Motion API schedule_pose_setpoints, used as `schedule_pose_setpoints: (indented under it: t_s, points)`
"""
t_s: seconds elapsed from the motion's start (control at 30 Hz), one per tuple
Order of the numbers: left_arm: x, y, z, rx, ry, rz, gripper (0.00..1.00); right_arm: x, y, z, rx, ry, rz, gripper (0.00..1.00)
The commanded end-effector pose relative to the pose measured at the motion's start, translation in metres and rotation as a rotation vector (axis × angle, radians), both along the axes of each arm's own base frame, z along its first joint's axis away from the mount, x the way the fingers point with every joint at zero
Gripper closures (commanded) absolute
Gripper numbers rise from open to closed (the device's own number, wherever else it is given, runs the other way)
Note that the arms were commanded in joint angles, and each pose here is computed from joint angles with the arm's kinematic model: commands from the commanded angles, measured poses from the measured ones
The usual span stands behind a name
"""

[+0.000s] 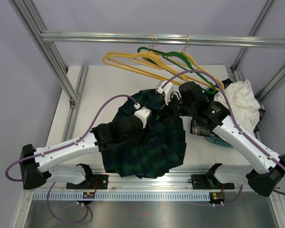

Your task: Remove the skirt from the hanger

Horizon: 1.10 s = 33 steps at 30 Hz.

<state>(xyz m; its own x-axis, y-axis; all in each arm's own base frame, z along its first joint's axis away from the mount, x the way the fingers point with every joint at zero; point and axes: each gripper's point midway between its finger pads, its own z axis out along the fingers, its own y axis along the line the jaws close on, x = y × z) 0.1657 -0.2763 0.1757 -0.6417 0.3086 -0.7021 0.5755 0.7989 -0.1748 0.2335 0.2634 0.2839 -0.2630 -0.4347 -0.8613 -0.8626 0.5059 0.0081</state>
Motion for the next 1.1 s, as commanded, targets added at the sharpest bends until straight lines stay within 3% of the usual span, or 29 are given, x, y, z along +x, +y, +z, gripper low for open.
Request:
schedule_pose_setpoints:
  t_s: [0.0, 0.03, 0.07, 0.17, 0.43, 0.57, 0.6, 0.63, 0.73, 0.9, 1.07]
  points:
    - [0.034, 0.015, 0.009, 0.043, -0.204, 0.143, 0.49, 0.006, 0.006, 0.054, 0.152, -0.074, -0.017, 1.0]
    - [0.036, 0.016, 0.008, 0.044, -0.223, 0.145, 0.6, 0.004, 0.006, 0.054, 0.155, -0.065, -0.016, 1.0]
    - [0.038, 0.015, 0.007, 0.032, -0.252, 0.141, 0.79, 0.003, 0.007, 0.054, 0.163, -0.055, -0.009, 1.0]
    - [0.041, 0.015, 0.003, 0.038, -0.303, 0.107, 1.0, -0.003, 0.008, 0.052, 0.176, -0.022, 0.006, 1.0]
    - [0.037, 0.029, 0.032, 0.015, -0.474, -0.019, 1.0, -0.037, 0.013, 0.041, 0.173, 0.026, 0.196, 1.0]
    - [0.036, 0.042, 0.045, 0.071, -0.586, -0.107, 1.0, -0.061, 0.015, 0.036, 0.179, 0.047, 0.337, 1.0]
    - [0.036, 0.045, 0.047, 0.082, -0.604, -0.116, 1.0, -0.063, 0.015, 0.036, 0.176, 0.044, 0.343, 0.96]
    - [0.037, 0.048, 0.047, 0.101, -0.616, -0.123, 1.0, -0.063, 0.014, 0.035, 0.169, 0.04, 0.348, 0.8]
    - [0.036, 0.065, 0.046, 0.191, -0.649, -0.154, 1.0, -0.055, 0.005, 0.039, 0.142, -0.018, 0.311, 0.55]
    - [0.034, 0.085, 0.049, 0.259, -0.696, -0.177, 1.0, -0.05, -0.013, 0.036, 0.139, 0.006, 0.23, 0.45]
    - [0.024, 0.085, 0.065, 0.276, -0.812, -0.343, 1.0, -0.043, -0.024, 0.017, 0.168, 0.14, 0.08, 0.3]
